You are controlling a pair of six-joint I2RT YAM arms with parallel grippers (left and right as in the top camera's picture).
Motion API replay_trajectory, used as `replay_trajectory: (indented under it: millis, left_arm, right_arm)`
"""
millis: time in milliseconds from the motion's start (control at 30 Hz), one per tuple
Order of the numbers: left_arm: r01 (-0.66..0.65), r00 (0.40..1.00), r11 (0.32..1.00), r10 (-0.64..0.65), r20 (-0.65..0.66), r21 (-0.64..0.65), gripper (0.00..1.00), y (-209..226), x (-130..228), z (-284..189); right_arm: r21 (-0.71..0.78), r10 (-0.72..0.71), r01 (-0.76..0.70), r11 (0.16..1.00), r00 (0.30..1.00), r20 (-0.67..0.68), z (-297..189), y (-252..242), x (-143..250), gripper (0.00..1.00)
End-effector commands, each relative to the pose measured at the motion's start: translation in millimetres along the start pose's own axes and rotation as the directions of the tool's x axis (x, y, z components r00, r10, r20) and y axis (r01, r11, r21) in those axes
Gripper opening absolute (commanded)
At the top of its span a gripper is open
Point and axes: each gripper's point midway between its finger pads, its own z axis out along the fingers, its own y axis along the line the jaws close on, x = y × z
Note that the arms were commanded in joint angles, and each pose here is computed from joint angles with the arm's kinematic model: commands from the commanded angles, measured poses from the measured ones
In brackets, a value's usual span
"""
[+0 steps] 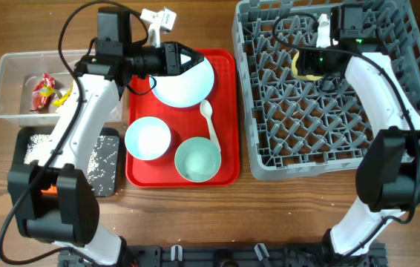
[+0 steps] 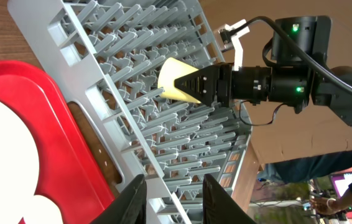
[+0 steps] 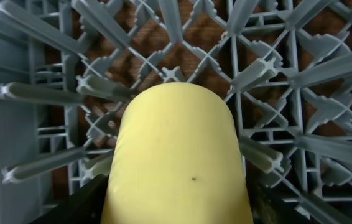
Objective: Sort waste into correct bins and load items into the dishwasher rack
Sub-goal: 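Lower the yellow cup into the grey rack with right gripper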
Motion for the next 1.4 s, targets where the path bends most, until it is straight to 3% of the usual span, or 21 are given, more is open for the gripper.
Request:
replay_trajectory:
  millis: [0, 167, 400, 600, 700, 833, 900, 967, 1000, 1133, 1367]
  left_arm:
    - [0.000, 1.000, 1.000, 0.000, 0.004, -0.017, 0.40, 4.7, -1.7, 0.8]
    - [0.000, 1.000, 1.000, 0.000, 0.005, -0.017, 0.46, 4.7, -1.7, 0.8]
    - [0.000, 1.000, 1.000, 0.001, 0.004, -0.017, 0.46, 4.7, -1.7, 0.8]
    - [0.015, 0.999, 0.997, -0.012, 0.041, -0.070, 0.41, 20.4, -9.7, -9.7]
    - [0.058, 0.995, 0.983, -0.043, 0.086, -0.174, 0.37, 46.9, -16.4, -24.6]
    - [0.178, 0.980, 0.907, -0.126, 0.157, -0.383, 0.36, 95.4, -15.7, -51.4]
    - [0.204, 0.976, 0.885, -0.151, 0.156, -0.418, 0.36, 103.4, -10.2, -56.1]
    - [0.211, 0.976, 0.880, -0.163, 0.147, -0.427, 0.37, 104.8, -6.2, -56.4]
    - [0.213, 0.975, 0.879, -0.165, 0.145, -0.427, 0.37, 104.9, -5.5, -56.4]
    - [0.222, 0.974, 0.875, -0.179, 0.137, -0.430, 0.36, 105.4, -1.8, -56.5]
    - [0.232, 0.972, 0.871, -0.195, 0.128, -0.433, 0.35, 105.7, 2.3, -56.4]
  right_arm:
    - [0.020, -0.022, 0.023, 1.000, 1.000, -0.006, 8.5, -2.8, 0.0, 0.63]
    - [0.019, -0.077, 0.077, 0.997, 0.997, 0.002, 7.6, -2.5, -2.2, 1.00]
    - [-0.012, -0.106, 0.107, 0.994, 0.992, 0.066, -17.2, 6.0, -23.6, 1.00]
    - [-0.248, -0.116, 0.186, 0.951, 0.955, 0.272, -103.3, 62.4, -63.6, 1.00]
    - [-0.312, -0.137, 0.228, 0.922, 0.948, 0.289, -118.1, 97.5, -59.4, 1.00]
    - [-0.377, -0.248, 0.349, 0.858, 0.924, 0.291, -112.6, 169.8, -40.6, 1.00]
    - [-0.405, -0.298, 0.412, 0.816, 0.901, 0.314, -110.4, 207.3, -33.1, 1.00]
    - [-0.427, -0.338, 0.467, 0.774, 0.876, 0.345, -103.0, 242.9, -27.0, 0.99]
    - [-0.411, -0.346, 0.471, 0.780, 0.873, 0.344, -90.6, 256.5, -25.3, 0.93]
    - [-0.206, -0.422, 0.495, 0.844, 0.851, 0.314, -14.5, 260.4, -25.6, 0.82]
    - [-0.144, -0.474, 0.526, 0.838, 0.834, 0.283, 75.1, 255.2, -15.7, 0.67]
